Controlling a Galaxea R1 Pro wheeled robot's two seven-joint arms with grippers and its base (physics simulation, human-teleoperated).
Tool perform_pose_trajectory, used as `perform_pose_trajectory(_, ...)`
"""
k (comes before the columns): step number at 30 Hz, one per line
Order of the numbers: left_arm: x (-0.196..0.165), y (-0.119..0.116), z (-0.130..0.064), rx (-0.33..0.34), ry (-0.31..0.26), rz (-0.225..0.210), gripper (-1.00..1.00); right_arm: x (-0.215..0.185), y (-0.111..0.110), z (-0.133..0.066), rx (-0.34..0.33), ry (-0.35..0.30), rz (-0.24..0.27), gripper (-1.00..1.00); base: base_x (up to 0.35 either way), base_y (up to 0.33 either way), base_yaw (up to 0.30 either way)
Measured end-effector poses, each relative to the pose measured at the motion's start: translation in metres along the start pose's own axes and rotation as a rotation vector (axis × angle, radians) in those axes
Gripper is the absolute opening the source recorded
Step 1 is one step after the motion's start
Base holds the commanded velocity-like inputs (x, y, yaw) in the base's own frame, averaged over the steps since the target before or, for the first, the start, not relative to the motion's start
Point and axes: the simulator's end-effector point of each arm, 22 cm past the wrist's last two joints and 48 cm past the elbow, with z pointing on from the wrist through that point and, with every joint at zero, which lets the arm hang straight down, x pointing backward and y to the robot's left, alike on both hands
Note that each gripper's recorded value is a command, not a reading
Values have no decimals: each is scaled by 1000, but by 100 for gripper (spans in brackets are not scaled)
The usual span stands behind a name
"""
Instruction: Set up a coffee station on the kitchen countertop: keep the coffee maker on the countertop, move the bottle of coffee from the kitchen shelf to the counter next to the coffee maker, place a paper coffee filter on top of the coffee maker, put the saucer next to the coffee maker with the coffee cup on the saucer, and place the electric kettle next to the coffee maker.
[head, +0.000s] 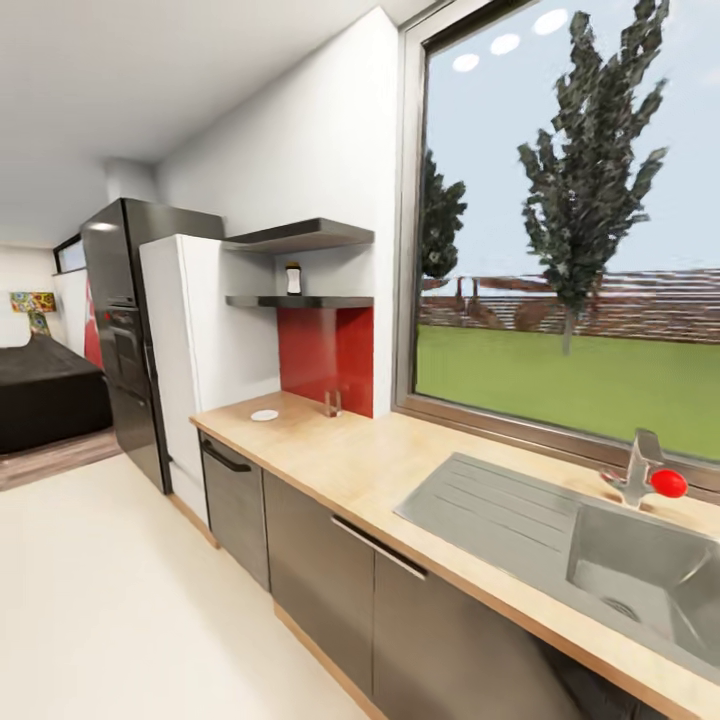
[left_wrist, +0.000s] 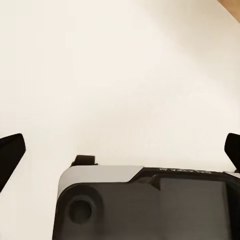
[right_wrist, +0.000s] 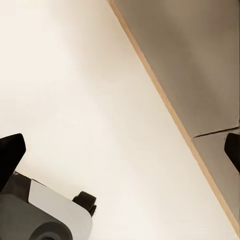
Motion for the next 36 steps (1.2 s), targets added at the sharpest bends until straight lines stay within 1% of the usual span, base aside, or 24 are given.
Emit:
perform_pose_trajectory(4, 0, 0, 0, 0, 0, 0, 100, 0, -1, 0, 6, 0, 0, 100, 41, 38, 271)
perform_pose_trajectory(7, 0, 0, 0, 0, 0, 0, 100, -1, -4, 1, 24, -1, 0, 100, 14, 13, 272)
perform_pose_trajectory(12, 0, 0, 0, 0, 0, 0, 100, -2, -3, 3, 36, -3, -1, 100, 5, 5, 272)
perform_pose_trajectory(16, 0, 0, 0, 0, 0, 0, 100, -3, 0, 4, 32, -3, 0, 100, 80, 47, 100)
perform_pose_trajectory(25, 0, 0, 0, 0, 1, 0, 100, -2, 1, 4, 31, -1, -1, 100, 237, 195, 17)
perform_pose_trajectory(36, 0, 0, 0, 0, 0, 0, 100, -2, 1, 4, 33, 0, 0, 100, 251, 210, 225)
